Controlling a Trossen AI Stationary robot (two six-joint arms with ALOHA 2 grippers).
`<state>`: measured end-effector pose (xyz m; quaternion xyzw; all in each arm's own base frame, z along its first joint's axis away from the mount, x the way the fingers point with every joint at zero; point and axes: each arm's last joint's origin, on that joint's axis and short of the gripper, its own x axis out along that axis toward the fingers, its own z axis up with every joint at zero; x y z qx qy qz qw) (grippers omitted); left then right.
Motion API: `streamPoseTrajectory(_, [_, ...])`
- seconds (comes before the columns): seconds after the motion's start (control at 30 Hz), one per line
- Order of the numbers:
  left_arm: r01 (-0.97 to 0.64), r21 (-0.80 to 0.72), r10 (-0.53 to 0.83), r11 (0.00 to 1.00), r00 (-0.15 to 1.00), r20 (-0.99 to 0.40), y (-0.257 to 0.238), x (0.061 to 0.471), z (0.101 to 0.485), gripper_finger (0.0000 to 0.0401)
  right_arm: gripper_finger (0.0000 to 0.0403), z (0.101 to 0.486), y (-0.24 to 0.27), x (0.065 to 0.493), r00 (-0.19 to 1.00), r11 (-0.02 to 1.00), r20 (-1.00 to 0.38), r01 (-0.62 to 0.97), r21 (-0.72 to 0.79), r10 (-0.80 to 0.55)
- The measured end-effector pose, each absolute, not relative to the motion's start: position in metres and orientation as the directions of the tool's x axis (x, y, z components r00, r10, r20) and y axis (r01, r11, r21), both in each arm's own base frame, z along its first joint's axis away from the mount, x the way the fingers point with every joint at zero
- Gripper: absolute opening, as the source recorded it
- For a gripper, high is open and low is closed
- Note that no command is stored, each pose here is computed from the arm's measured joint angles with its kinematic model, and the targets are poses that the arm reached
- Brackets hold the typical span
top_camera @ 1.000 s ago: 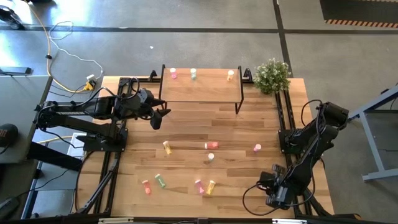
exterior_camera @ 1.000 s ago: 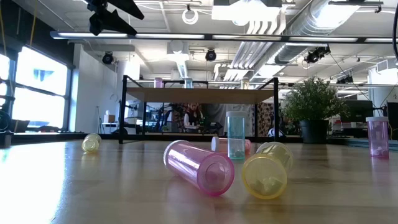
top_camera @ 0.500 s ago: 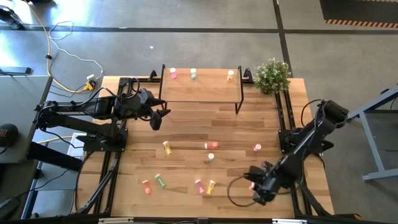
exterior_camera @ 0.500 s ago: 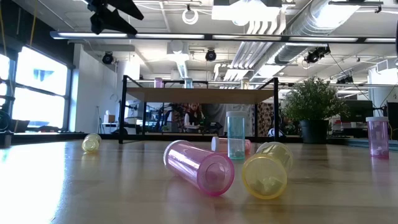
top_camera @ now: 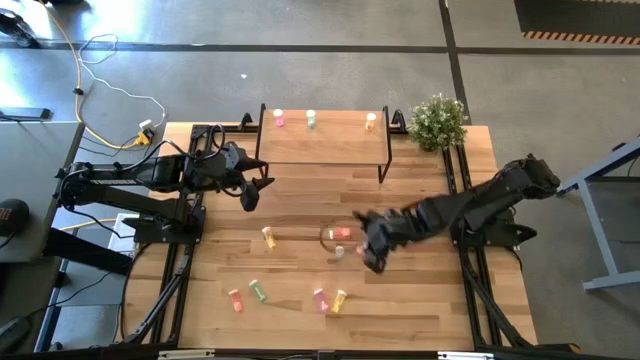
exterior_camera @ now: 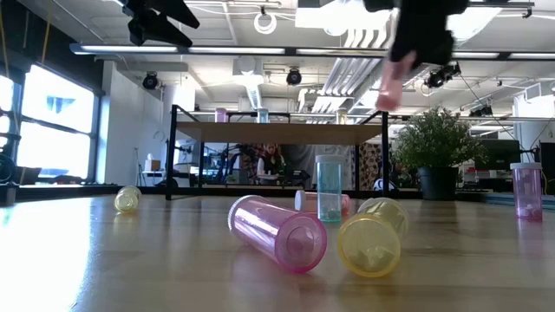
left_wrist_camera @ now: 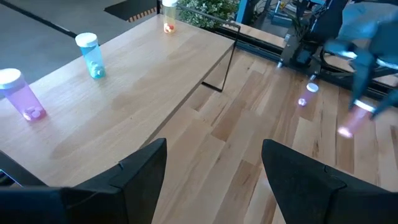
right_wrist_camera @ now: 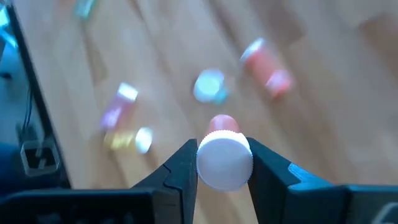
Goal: Pick and place medicine bottles onto shelf by color
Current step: Put the bottom right orange pill bottle on the shelf
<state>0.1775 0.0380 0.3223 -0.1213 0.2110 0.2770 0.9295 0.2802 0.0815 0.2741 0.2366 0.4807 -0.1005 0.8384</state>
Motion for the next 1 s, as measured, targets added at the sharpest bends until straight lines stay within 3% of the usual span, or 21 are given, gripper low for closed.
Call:
streamPoseTrajectory(0.4, [-0.568,-0.107,0.467,0.816,0.756,-0.459,0.038,0.177,0.322,0.0255,0.01,0.327,-0.012,0.297,0.599,0.89,-0.793,0.415,0.186,-0.113])
streamPoseTrajectory(1.0, [-0.674,-0.102,0.572,0.731,0.688,-0.447,0.052,0.173,0.323,0.0255,0.01,0.378,-0.142,0.27,0.615,0.87,-0.694,0.491,-0.035,-0.374])
